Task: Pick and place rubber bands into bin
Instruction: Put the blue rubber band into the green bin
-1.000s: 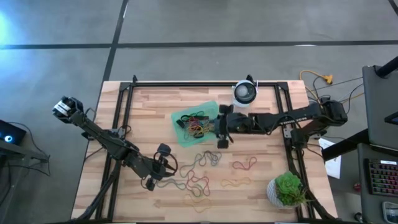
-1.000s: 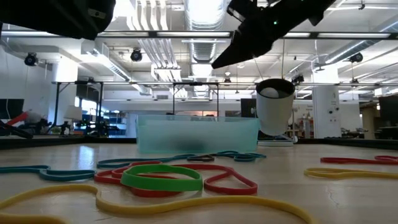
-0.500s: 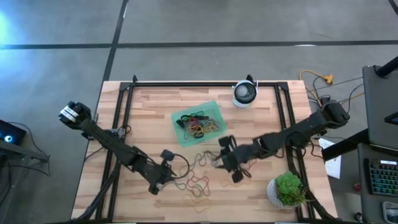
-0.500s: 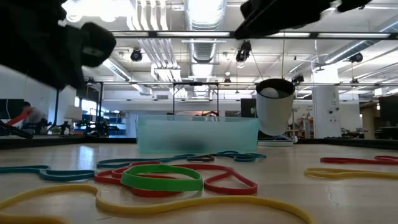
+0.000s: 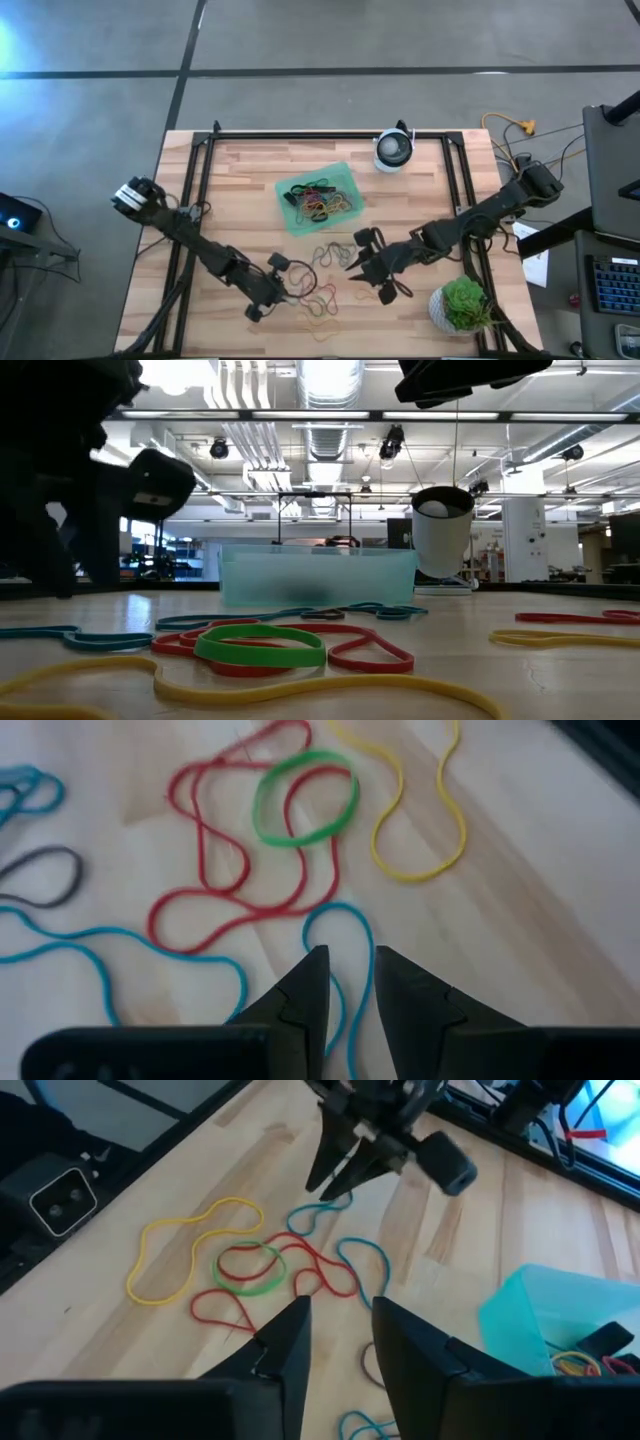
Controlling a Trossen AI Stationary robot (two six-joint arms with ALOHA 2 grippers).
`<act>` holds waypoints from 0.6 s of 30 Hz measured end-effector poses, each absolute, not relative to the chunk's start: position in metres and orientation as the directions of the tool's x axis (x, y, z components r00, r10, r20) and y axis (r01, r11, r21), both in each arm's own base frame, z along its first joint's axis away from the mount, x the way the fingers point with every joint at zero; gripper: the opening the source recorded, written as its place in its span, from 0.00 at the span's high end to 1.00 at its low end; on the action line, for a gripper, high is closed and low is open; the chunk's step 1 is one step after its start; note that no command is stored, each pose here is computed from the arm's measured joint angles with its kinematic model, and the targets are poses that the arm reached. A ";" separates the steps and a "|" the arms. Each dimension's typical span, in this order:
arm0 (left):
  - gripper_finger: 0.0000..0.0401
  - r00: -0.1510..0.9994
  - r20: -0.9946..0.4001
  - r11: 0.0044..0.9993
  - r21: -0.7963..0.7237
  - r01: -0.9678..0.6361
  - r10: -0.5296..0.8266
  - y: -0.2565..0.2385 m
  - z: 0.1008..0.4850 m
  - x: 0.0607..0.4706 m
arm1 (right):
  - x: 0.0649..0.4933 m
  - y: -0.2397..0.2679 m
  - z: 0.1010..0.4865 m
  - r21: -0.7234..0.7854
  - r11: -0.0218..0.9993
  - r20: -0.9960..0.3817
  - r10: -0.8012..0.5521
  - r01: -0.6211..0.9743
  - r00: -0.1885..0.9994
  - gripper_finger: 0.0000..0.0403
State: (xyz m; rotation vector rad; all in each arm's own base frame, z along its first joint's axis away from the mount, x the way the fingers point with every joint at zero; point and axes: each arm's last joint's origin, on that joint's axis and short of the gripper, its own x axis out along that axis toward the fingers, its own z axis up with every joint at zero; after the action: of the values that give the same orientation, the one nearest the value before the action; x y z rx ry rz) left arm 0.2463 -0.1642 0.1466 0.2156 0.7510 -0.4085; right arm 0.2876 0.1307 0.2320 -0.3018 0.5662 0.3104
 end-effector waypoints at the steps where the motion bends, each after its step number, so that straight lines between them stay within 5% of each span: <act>1: 0.83 0.651 -0.707 0.899 0.046 0.435 -0.278 -0.165 0.143 0.247 | 0.288 0.131 0.232 -0.193 0.910 -0.565 0.202 -0.366 0.800 0.75; 18: 0.83 0.596 -0.749 0.931 -0.074 0.358 -0.288 -0.161 0.126 0.253 | 0.288 0.131 0.232 -0.176 0.916 -0.564 0.205 -0.359 0.800 0.79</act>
State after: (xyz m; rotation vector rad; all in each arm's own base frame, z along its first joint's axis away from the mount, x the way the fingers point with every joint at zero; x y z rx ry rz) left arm 0.2526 -0.1607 0.1261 0.0874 0.8535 -0.3757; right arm 0.2876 0.1308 0.2321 -0.2829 0.5686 0.3069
